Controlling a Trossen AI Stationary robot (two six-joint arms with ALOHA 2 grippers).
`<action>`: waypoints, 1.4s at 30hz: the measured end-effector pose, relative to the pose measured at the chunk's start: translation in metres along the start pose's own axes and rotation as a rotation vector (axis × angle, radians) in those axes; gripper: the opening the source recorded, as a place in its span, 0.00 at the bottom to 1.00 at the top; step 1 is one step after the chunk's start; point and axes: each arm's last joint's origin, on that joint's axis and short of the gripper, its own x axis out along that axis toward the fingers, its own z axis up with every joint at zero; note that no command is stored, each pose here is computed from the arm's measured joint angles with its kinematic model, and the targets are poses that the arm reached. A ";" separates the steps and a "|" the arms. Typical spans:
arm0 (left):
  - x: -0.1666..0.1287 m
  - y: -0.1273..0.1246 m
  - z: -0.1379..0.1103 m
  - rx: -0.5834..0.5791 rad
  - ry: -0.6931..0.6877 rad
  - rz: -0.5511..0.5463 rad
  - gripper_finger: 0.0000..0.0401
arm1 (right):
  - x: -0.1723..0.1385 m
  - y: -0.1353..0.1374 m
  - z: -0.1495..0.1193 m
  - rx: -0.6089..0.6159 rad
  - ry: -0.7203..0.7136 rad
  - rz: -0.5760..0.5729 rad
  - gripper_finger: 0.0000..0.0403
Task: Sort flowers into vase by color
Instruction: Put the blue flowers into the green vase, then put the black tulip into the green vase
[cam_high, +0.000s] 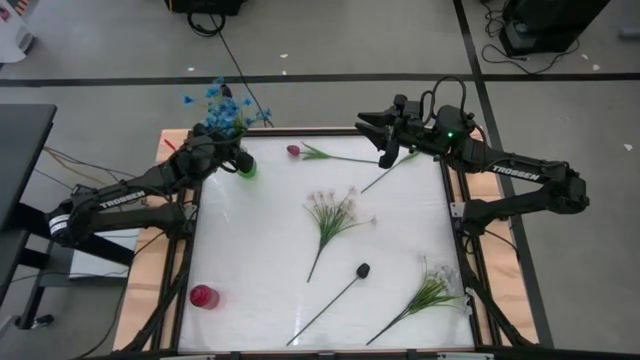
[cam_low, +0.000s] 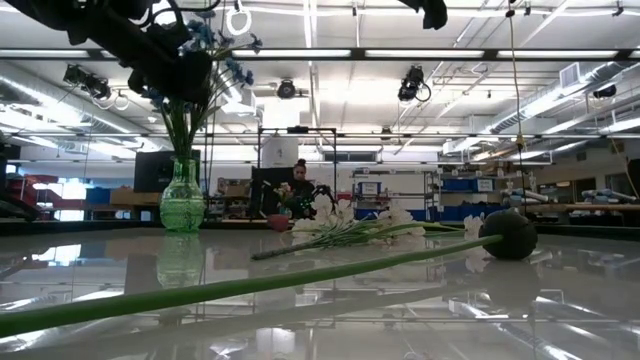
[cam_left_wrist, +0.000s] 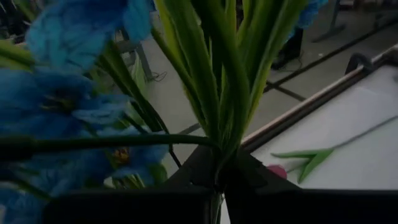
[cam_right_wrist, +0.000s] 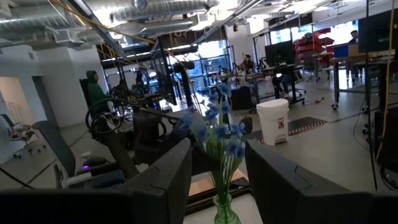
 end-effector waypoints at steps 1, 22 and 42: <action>0.000 0.000 -0.001 -0.005 0.010 0.000 0.08 | 0.000 0.000 0.000 0.000 0.000 0.000 0.40; -0.016 0.010 -0.019 0.079 0.225 -0.001 0.48 | 0.000 0.000 0.000 0.000 0.000 0.000 0.40; -0.049 0.021 0.006 0.126 0.447 -0.139 0.54 | 0.000 0.000 0.000 0.000 0.000 0.000 0.40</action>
